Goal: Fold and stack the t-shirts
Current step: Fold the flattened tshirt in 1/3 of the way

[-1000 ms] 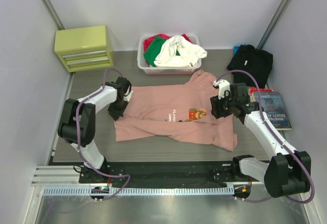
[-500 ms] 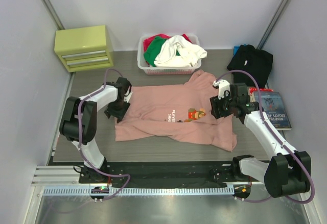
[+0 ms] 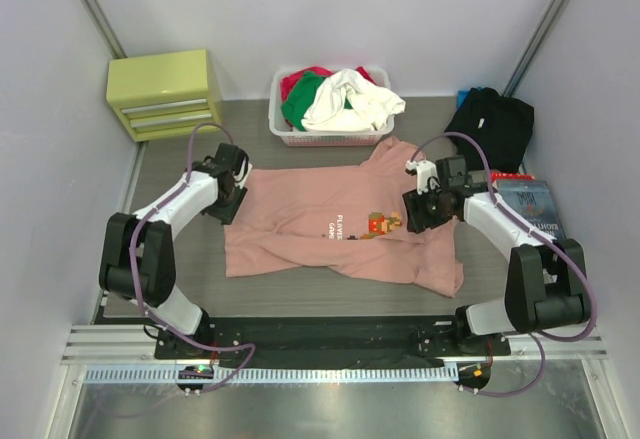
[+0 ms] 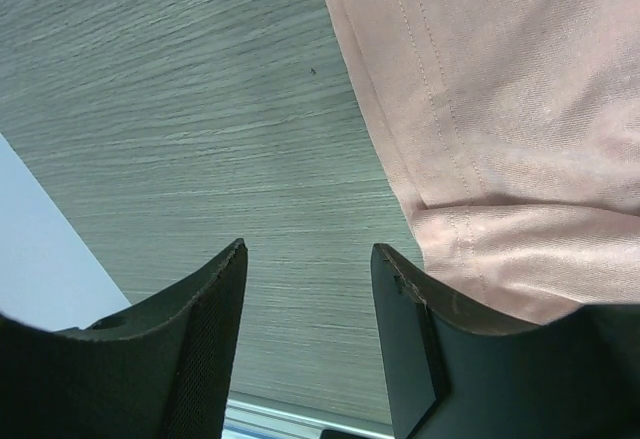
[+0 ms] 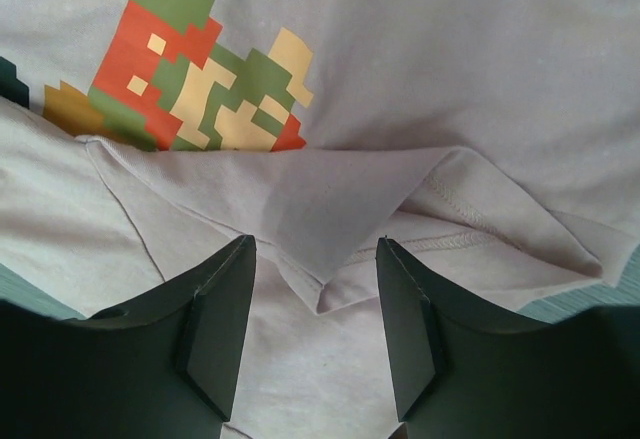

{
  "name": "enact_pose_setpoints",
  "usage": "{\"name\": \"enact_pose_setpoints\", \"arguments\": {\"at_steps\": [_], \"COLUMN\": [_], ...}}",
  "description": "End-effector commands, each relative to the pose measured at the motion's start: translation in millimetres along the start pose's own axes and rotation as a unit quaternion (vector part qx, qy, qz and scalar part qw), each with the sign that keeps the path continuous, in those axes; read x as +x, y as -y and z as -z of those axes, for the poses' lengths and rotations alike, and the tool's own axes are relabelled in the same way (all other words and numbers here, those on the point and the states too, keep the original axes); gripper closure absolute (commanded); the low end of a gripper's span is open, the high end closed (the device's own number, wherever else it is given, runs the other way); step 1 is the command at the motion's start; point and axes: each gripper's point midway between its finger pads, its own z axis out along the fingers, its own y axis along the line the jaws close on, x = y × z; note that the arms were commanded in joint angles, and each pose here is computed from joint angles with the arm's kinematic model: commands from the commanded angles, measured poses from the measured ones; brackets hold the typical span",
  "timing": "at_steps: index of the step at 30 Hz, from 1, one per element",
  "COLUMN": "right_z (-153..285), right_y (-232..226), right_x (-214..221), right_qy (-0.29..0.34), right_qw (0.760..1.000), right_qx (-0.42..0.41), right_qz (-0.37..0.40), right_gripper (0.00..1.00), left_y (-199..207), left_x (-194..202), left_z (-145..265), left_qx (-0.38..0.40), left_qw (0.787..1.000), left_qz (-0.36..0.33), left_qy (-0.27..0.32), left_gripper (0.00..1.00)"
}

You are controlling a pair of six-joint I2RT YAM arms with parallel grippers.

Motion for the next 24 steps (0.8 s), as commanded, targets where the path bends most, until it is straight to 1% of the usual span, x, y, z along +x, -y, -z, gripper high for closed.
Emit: {"name": "enact_pose_setpoints", "arguments": {"at_steps": [1, 5, 9, 14, 18, 20, 22, 23, 24], "right_z": [-1.6, -7.5, -10.0, -4.3, -3.5, -8.0, -11.7, -14.3, -15.5], "right_y": [-2.5, -1.5, 1.0, 9.9, 5.4, 3.7, 1.9, 1.0, 0.8], "right_x": [-19.5, -15.9, -12.6, -7.5, -4.5, 0.5, 0.2, 0.3, -0.3], "right_qy": [0.019, 0.007, -0.001, -0.005, -0.004, -0.014, -0.017, -0.021, -0.022], "right_qw": [1.0, 1.0, 1.0, 1.0, 1.0, 1.0, 1.0, 1.0, 0.999], "right_qx": [-0.018, -0.02, -0.015, 0.011, -0.001, -0.009, -0.016, -0.021, -0.023], "right_qz": [0.003, 0.0, -0.001, 0.013, 0.008, 0.001, -0.004, -0.009, -0.011], "right_gripper": [0.44, 0.46, 0.45, 0.45, 0.44, 0.45, 0.7, 0.9, 0.99], "left_y": [-9.4, -7.6, -7.4, -8.8, -4.6, -2.2, -1.2, -1.7, -1.8], "left_x": [-11.0, -10.8, -11.6, -8.4, -6.3, -5.6, -6.6, -6.9, -7.1], "left_z": [5.7, 3.6, 4.0, 2.9, -2.6, -5.6, -6.7, -7.0, -6.7], "left_qx": [-0.016, -0.013, -0.011, -0.015, -0.01, -0.005, -0.003, -0.004, -0.004], "left_qw": [0.999, 1.0, 1.0, 1.0, 1.0, 1.0, 1.0, 1.0, 1.0], "left_qz": [0.005, 0.005, 0.004, -0.001, -0.003, -0.003, -0.004, -0.004, -0.004], "left_qy": [0.029, 0.025, 0.025, 0.024, 0.019, 0.014, 0.013, 0.012, 0.012], "left_gripper": [0.46, 0.46, 0.46, 0.46, 0.46, 0.46, 0.46, 0.46, 0.47]}}
